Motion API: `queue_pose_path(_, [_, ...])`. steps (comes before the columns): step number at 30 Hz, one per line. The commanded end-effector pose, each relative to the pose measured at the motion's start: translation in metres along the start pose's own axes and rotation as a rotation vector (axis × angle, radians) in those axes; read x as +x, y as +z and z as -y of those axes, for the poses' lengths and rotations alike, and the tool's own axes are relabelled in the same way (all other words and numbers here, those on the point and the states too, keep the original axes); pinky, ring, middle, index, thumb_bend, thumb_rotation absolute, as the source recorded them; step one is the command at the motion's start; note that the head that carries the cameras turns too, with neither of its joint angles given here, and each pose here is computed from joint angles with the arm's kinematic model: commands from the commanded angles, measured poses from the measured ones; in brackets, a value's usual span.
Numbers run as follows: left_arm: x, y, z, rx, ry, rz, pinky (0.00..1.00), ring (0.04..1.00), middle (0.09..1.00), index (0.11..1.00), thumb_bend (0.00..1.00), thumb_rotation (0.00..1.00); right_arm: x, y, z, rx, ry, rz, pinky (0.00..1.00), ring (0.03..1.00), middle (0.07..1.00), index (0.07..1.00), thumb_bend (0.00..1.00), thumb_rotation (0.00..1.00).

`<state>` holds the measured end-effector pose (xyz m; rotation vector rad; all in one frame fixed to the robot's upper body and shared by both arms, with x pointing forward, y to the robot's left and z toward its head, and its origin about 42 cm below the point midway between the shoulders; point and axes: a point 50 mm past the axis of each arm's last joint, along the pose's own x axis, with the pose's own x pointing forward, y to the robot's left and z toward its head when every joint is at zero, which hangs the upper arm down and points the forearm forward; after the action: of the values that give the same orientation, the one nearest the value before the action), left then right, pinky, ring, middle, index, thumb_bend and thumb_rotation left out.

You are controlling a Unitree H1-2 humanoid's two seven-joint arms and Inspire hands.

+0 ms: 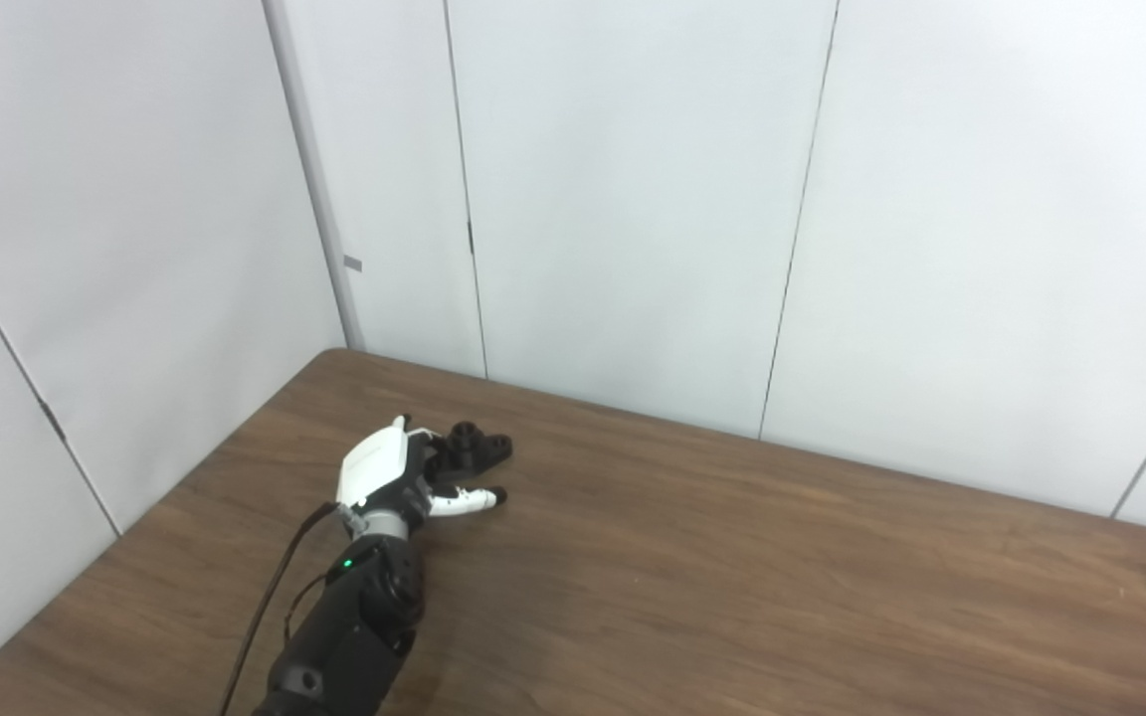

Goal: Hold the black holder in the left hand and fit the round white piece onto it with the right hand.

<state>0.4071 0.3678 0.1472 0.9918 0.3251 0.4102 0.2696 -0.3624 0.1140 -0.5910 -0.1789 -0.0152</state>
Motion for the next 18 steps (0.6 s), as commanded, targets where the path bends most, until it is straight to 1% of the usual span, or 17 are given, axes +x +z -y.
queue_pose_path(1, [-0.0021, -0.0012, 0.0094, 0.009, -0.038, -0.010, 1.00, 1.000, 1.000, 0.652, 0.92, 0.14, -0.0328, -0.0196, -0.0197, 0.011, 0.062, -0.107, 0.21, 0.621, 0.716, 0.668, 1.00, 0.93])
queue_pose_path(2, [-0.0018, -0.0023, 0.0094, 0.011, -0.029, -0.005, 1.00, 1.000, 1.000, 0.643, 0.91, 0.13, -0.0328, -0.0191, -0.0197, 0.011, 0.062, -0.107, 0.21, 0.620, 0.717, 0.669, 1.00, 0.93])
queue_pose_path(3, [-0.0015, -0.0039, 0.0095, 0.022, -0.020, 0.008, 1.00, 1.000, 1.000, 0.551, 0.68, 0.09, -0.0328, -0.0189, -0.0198, 0.011, 0.062, -0.109, 0.20, 0.627, 0.719, 0.669, 1.00, 0.93])
queue_pose_path(4, [-0.0012, -0.0050, 0.0096, 0.031, -0.015, 0.019, 1.00, 1.000, 0.996, 0.518, 0.61, 0.07, -0.0328, -0.0189, -0.0198, 0.011, 0.062, -0.110, 0.20, 0.629, 0.719, 0.670, 1.00, 0.93])
queue_pose_path(5, [-0.0010, -0.0063, 0.0099, 0.043, -0.006, 0.030, 1.00, 1.000, 0.993, 0.497, 0.56, 0.06, -0.0327, -0.0193, -0.0199, 0.011, 0.061, -0.110, 0.20, 0.630, 0.720, 0.671, 1.00, 0.93])
queue_pose_path(7, [-0.0012, -0.0081, 0.0105, 0.051, 0.001, 0.045, 1.00, 1.000, 0.956, 0.484, 0.53, 0.05, -0.0326, -0.0201, -0.0199, 0.014, 0.061, -0.111, 0.19, 0.638, 0.724, 0.672, 1.00, 0.93])
queue_pose_path(10, [-0.0010, -0.0096, 0.0114, 0.052, 0.003, 0.052, 1.00, 1.000, 0.934, 0.480, 0.52, 0.04, -0.0329, -0.0195, -0.0199, 0.016, 0.061, -0.109, 0.18, 0.640, 0.724, 0.671, 1.00, 0.93])
queue_pose_path(13, [-0.0013, -0.0108, 0.0123, 0.049, 0.002, 0.055, 1.00, 1.000, 0.929, 0.480, 0.52, 0.04, -0.0331, -0.0188, -0.0198, 0.012, 0.061, -0.104, 0.20, 0.641, 0.728, 0.678, 1.00, 0.93])
queue_pose_path(18, [-0.0014, -0.0108, 0.0143, 0.054, -0.002, 0.062, 1.00, 1.000, 0.930, 0.480, 0.52, 0.04, -0.0340, -0.0203, -0.0197, 0.008, 0.059, -0.107, 0.19, 0.652, 0.734, 0.688, 1.00, 0.93])
